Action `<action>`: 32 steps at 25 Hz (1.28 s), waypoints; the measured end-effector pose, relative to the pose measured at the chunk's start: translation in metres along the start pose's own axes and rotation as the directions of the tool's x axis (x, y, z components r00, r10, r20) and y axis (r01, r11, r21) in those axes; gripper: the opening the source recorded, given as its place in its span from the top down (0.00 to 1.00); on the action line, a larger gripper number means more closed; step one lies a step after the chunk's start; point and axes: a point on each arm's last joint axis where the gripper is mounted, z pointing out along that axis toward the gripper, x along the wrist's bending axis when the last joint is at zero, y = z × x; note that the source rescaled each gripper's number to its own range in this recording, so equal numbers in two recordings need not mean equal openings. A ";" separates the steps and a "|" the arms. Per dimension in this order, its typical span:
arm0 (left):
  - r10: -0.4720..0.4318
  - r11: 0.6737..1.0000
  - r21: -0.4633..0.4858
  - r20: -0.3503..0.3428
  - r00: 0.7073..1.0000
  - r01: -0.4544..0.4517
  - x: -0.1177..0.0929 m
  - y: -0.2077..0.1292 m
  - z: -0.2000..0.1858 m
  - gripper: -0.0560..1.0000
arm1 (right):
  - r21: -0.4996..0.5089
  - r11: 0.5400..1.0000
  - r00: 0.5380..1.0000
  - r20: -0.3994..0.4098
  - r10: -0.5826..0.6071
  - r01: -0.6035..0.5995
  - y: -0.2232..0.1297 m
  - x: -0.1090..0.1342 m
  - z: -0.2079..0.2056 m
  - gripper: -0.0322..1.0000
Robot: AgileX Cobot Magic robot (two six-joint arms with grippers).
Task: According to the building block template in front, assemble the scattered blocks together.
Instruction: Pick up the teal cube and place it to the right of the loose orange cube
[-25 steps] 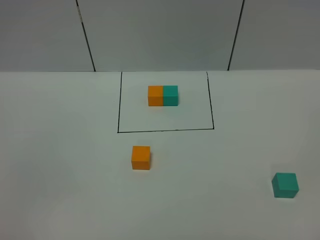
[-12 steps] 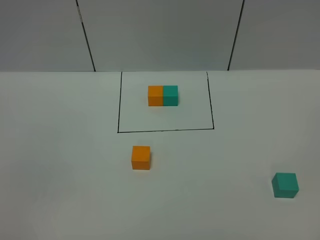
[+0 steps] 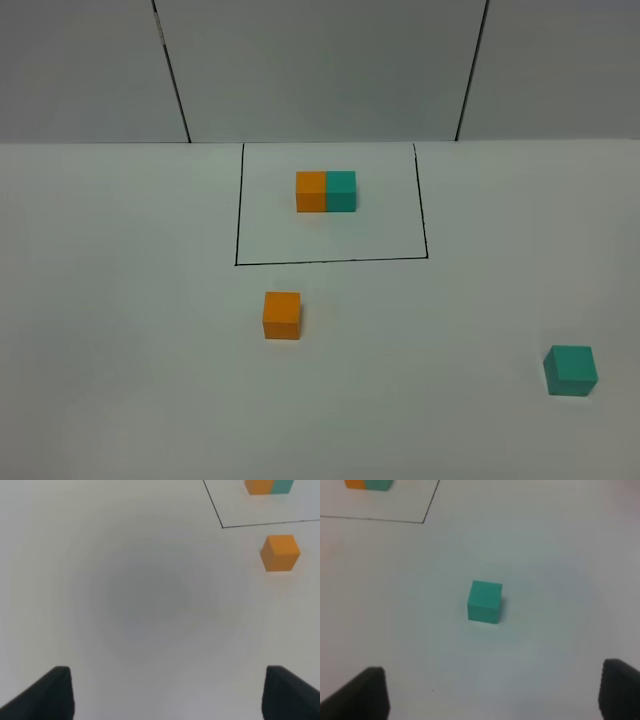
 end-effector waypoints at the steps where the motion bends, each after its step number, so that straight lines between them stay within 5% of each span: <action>1: 0.000 1.000 0.000 0.000 1.000 0.000 0.000 0.000 0.000 0.27 | 0.000 1.000 1.000 0.000 0.000 0.000 0.000 0.000 0.000 0.27; 32: 0.000 1.000 0.000 0.000 1.000 0.000 0.000 0.000 0.000 0.27 | 0.000 1.000 1.000 0.000 0.000 0.000 0.000 0.000 0.000 0.27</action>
